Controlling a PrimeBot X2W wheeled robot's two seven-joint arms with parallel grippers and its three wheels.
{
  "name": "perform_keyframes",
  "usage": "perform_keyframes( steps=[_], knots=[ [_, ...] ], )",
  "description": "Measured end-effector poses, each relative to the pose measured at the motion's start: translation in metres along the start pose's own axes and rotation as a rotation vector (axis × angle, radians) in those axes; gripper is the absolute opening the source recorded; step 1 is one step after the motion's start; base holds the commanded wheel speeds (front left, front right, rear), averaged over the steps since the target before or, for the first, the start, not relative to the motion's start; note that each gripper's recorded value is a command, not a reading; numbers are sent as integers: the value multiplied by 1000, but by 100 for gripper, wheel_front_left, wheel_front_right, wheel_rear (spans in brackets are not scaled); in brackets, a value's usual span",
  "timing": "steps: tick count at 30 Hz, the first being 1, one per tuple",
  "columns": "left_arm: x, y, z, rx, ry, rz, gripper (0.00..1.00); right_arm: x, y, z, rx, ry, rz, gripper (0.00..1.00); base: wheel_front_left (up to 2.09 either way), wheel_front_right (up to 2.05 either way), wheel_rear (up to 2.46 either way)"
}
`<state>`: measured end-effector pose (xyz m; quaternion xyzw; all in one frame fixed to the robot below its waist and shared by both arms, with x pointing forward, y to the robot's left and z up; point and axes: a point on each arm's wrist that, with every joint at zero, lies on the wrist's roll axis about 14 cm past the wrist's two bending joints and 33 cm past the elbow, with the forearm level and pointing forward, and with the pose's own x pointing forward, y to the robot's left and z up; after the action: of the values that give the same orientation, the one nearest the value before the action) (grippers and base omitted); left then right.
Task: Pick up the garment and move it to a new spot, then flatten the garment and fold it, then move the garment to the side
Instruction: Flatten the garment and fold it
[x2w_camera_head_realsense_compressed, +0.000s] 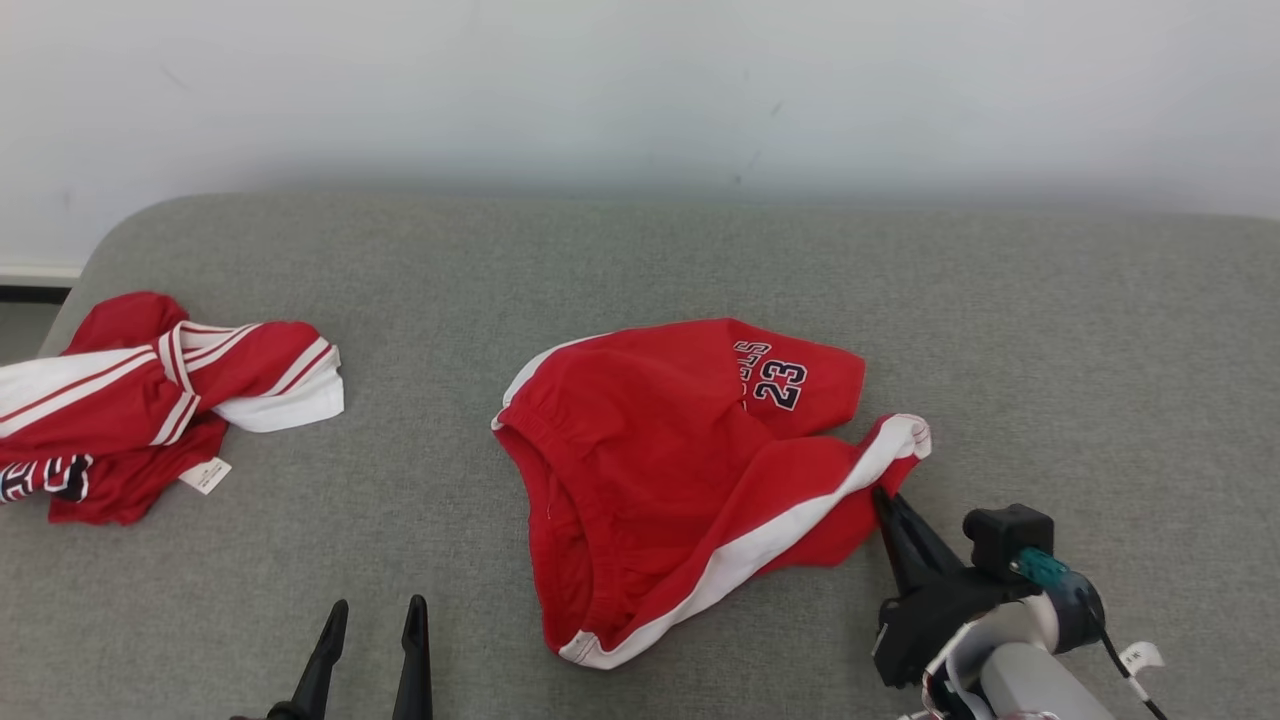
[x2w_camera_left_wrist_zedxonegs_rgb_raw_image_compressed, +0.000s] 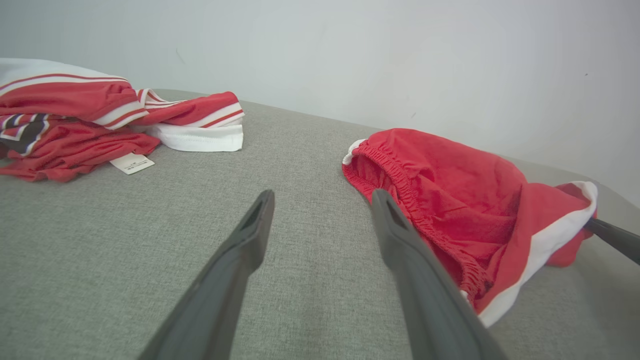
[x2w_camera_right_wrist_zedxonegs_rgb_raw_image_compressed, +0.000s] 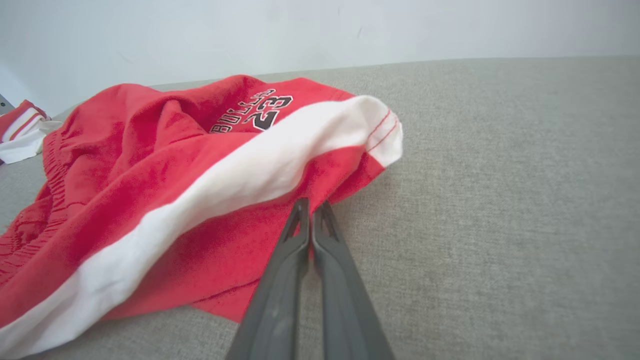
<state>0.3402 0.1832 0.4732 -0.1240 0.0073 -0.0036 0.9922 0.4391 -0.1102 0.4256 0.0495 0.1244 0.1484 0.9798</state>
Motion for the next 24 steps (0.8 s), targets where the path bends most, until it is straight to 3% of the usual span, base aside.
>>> perform_keyframes(
  steps=[6, 15, 16, 17, 18, 24],
  knots=[
    [-2, -5, -1, -22, 1, -12, 100, -33, -3, 4, -74, -59, 7, 0, 0, 0, 0],
    [3, -20, -7, -34, 18, -54, 100, -80, 4, -27, -39, -27, -20, 0, 0, 0, 0],
    [4, -21, -8, -33, 21, -59, 100, -83, 5, -32, -33, -16, -22, 8, 0, 0, 0],
    [5, -22, -9, -34, 25, -63, 100, -85, 6, -36, -27, -8, -27, 40, 0, 0, 0],
    [5, -23, -10, -34, 30, -66, 100, -87, 6, -38, -25, -4, -31, 100, 0, 0, 0],
    [5, -35, -20, -23, 62, -110, 100, -94, -1, -20, 8, -75, -81, 100, 0, 0, 0]
  ],
)
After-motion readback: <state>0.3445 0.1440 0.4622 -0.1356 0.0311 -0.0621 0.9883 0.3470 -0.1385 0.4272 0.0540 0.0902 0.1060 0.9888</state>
